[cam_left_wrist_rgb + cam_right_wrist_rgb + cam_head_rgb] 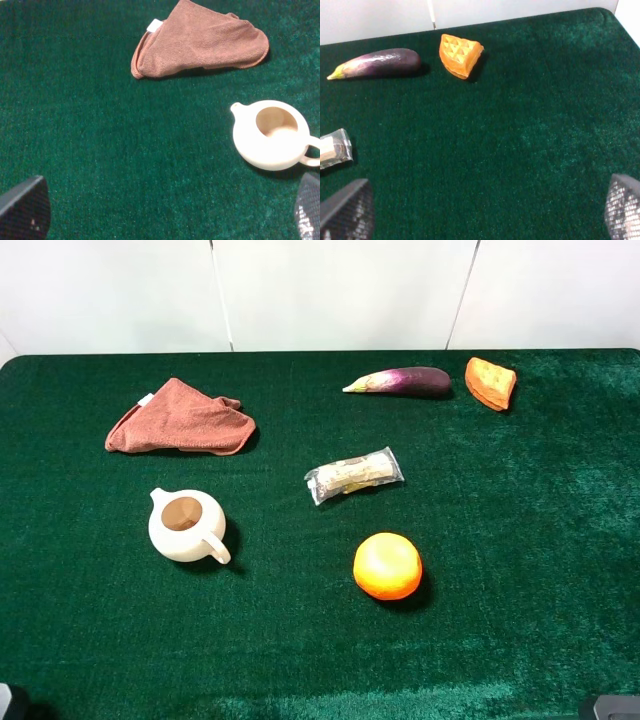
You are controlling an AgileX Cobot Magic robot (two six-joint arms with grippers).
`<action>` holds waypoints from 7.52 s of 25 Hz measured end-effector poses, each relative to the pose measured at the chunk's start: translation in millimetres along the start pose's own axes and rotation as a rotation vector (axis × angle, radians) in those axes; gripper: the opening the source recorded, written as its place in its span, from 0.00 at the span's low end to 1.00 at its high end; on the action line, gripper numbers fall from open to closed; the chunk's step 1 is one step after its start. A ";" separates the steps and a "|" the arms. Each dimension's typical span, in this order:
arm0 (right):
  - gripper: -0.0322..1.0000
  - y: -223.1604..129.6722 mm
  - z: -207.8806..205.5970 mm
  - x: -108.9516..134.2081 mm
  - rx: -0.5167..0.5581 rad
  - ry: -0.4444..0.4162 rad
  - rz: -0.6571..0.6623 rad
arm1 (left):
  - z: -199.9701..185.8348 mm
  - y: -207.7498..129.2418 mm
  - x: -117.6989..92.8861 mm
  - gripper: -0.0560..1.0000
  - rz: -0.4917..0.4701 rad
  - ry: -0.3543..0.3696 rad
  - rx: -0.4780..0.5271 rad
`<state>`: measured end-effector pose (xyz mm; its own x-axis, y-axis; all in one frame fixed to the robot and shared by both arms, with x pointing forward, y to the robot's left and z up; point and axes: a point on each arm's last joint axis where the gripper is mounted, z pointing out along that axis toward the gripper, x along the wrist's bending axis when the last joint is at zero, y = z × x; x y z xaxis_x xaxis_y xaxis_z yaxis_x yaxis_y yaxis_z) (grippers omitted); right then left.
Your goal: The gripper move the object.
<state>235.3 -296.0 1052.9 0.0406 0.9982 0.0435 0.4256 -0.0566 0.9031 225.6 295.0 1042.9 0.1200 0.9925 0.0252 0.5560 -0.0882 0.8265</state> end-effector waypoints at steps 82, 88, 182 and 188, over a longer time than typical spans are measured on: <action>0.70 0.0 0.0 -0.2 0.000 -0.002 -0.001 | 152.1 77.5 -26.4 0.99 -0.158 -0.072 0.819; 0.70 0.0 0.0 -0.2 0.000 -0.002 -0.001 | 173.1 72.5 -41.5 0.99 -0.141 -0.070 0.857; 0.70 -0.2 0.2 -0.3 0.001 -0.003 -0.002 | 317.1 21.1 -105.9 0.38 -0.155 0.120 0.981; 0.70 -0.2 0.2 -0.3 0.001 -0.003 -0.002 | 316.7 22.1 -106.0 0.38 -0.153 0.125 0.989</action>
<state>235.4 -296.3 1052.7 0.0427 0.9983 0.0403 0.4263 -0.0547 0.9029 485.7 160.9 880.4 -0.0655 0.9958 0.0640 0.9977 0.0663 -0.0107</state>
